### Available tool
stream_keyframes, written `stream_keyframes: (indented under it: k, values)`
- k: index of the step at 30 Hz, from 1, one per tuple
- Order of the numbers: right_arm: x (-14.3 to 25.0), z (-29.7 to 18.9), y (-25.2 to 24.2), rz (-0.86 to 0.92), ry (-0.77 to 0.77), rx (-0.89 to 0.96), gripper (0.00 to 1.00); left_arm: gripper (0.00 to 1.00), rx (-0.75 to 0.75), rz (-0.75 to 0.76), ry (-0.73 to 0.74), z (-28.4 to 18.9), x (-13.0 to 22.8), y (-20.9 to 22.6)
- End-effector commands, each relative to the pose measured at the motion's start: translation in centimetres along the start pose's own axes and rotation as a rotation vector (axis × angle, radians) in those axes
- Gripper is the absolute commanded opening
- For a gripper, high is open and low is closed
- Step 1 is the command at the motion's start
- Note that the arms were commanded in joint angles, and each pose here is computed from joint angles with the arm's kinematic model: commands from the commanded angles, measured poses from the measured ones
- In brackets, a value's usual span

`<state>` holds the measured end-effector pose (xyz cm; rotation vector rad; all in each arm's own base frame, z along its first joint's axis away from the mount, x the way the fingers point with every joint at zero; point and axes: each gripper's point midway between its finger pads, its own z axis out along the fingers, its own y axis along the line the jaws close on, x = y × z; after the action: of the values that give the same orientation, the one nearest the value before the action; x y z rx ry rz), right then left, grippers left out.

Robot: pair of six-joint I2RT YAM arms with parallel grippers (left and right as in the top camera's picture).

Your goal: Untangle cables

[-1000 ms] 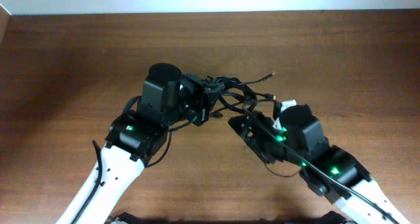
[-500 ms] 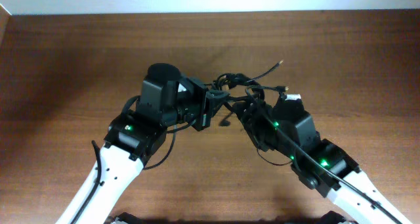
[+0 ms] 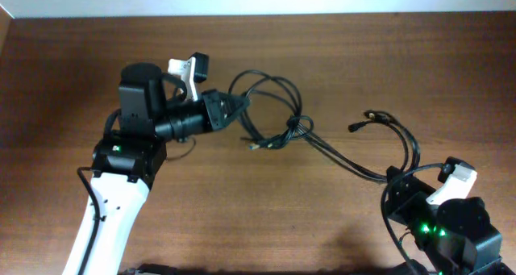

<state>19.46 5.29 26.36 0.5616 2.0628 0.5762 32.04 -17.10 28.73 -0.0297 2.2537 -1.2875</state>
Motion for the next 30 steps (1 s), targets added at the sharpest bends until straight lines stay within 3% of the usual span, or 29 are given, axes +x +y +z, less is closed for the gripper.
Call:
stream_keyframes:
  k: [1, 3, 4, 5, 7, 8, 11, 13, 15, 17, 21, 22, 23, 24, 26, 27, 30]
  values:
    - [0.9, 0.1, 0.2, -0.029, 0.04, -0.033, 0.04, 0.0, -0.193, 0.035, -0.068, -1.0, -0.8, 3.3]
    - [1.5, 0.0, 0.9, -0.029, 0.075, -0.072, 0.49, 0.0, -0.115, 0.225, 0.051, 1.3, 2.4, 0.3]
    - [1.8, -0.1, 1.3, -0.03, 0.096, -0.092, 0.65, 0.1, -0.099, 0.293, 0.087, 2.1, 3.6, -0.5]
    - [2.0, -0.1, 1.4, -0.03, 0.104, -0.099, 0.7, 0.17, -0.169, 0.303, 0.088, 2.5, 4.0, 0.2]
    - [2.5, -0.2, 1.2, -0.031, 0.13, -0.097, 0.74, 0.29, -0.499, 0.287, 0.044, 1.3, 3.8, 5.2]
    - [2.8, -0.2, 0.9, -0.032, 0.142, -0.085, 0.75, 0.5, -0.576, 0.216, 0.053, 0.8, 4.4, 6.8]
    - [3.2, -0.2, 0.5, -0.034, 0.157, -0.068, 0.77, 0.6, -0.653, 0.037, 0.16, 1.5, 7.1, 9.4]
    - [3.6, -0.2, 0.0, -0.036, 0.175, -0.049, 0.78, 0.58, -0.64, -0.085, 0.278, 3.4, 10.1, 9.8]
    - [4.0, -0.3, -0.4, -0.038, 0.191, -0.032, 0.78, 0.46, -0.674, -0.17, 0.375, 5.8, 13.1, 10.6]
    - [4.3, -0.4, -0.8, -0.04, 0.206, -0.015, 0.78, 0.45, -0.743, -0.227, 0.41, 7.0, 14.6, 12.1]
    - [4.8, -0.5, -1.0, -0.04, 0.227, -0.009, 0.79, 0.49, -0.913, -0.165, 0.309, 9.3, 13.0, 17.4]
    - [4.8, -0.5, -1.0, -0.04, 0.231, -0.011, 0.79, 0.1, -0.904, -0.159, 0.294, 10.1, 12.7, 17.8]
    - [4.9, -0.5, -1.1, -0.04, 0.234, -0.008, 0.79, 0.0, -0.892, -0.155, 0.282, 10.7, 12.4, 18.0]
    - [5.2, -0.6, -1.5, -0.042, 0.248, 0.008, 0.86, 0.0, -0.885, -0.153, 0.275, 10.9, 12.2, 17.9]
    - [5.9, -0.8, -2.2, -0.044, 0.275, 0.037, 0.95, 0.0, -0.739, -0.212, 0.322, 11.9, 12.1, 15.0]
    - [6.4, -0.9, -1.8, -0.034, 0.305, 0.011, 0.95, 0.0, -0.519, -0.298, 0.37, 11.9, 11.1, 10.6]
    - [8.6, -1.4, 2.2, 0.027, 0.454, -0.206, 0.98, 0.0, -0.269, -0.695, 0.387, 9.4, 8.8, 4.8]
